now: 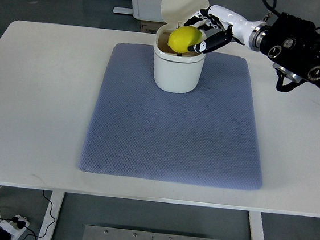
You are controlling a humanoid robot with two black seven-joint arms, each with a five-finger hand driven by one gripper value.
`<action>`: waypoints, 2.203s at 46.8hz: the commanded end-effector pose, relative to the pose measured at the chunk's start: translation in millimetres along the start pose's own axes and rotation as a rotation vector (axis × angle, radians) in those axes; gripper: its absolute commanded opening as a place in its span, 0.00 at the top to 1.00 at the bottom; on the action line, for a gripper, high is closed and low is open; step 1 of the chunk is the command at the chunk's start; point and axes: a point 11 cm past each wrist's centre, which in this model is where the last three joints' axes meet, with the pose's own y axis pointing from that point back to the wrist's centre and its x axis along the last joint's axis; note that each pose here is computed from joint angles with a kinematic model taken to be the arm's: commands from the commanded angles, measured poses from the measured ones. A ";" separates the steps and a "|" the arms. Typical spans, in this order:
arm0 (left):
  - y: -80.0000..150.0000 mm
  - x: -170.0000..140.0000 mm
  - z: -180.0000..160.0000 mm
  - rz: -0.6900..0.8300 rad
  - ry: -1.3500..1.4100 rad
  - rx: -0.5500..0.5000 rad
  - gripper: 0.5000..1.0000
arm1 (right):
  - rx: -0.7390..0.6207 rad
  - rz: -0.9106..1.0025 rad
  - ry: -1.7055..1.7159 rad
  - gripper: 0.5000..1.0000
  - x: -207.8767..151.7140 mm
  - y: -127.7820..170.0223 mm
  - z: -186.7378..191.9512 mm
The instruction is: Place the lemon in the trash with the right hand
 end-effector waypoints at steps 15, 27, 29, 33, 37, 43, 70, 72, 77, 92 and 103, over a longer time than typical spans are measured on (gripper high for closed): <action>-0.1 -0.1 0.7 0.000 0.000 -0.001 0.00 | 0.004 0.003 -0.032 0.04 -0.5 0.9 1.4; -0.1 -0.1 0.7 0.000 0.000 -0.001 0.00 | 0.032 0.062 -0.198 0.04 14.3 15.1 19.1; 0.0 0.0 -0.2 0.000 0.000 0.000 0.00 | 0.037 0.072 -0.231 0.04 15.3 18.0 23.2; -0.1 -0.1 0.7 0.000 0.000 -0.001 0.00 | 0.024 0.099 -0.288 0.04 19.9 28.5 41.8; 0.0 0.2 -0.2 0.002 0.000 0.000 0.00 | 0.010 0.119 -0.333 0.03 21.2 38.6 59.3; -0.1 -0.1 0.7 0.000 0.000 -0.001 0.00 | -0.019 0.150 -0.402 0.03 20.1 56.3 89.6; -0.1 -0.1 0.7 0.000 0.000 -0.001 0.00 | 0.051 0.444 -0.932 0.00 4.3 108.9 175.3; -0.1 -0.1 0.7 0.000 0.000 -0.001 0.00 | 0.055 0.453 -0.966 0.00 -0.8 108.9 178.5; 0.0 0.0 -0.2 0.000 0.000 0.000 0.00 | 0.053 0.484 -1.050 0.00 -17.9 112.5 191.4; 0.0 0.2 -0.2 0.002 0.000 0.000 0.00 | 0.091 0.555 -1.283 0.00 -62.6 118.9 207.4; -0.1 -0.1 0.7 0.000 0.000 -0.001 0.00 | 0.169 0.596 -1.336 0.00 -71.7 124.5 201.9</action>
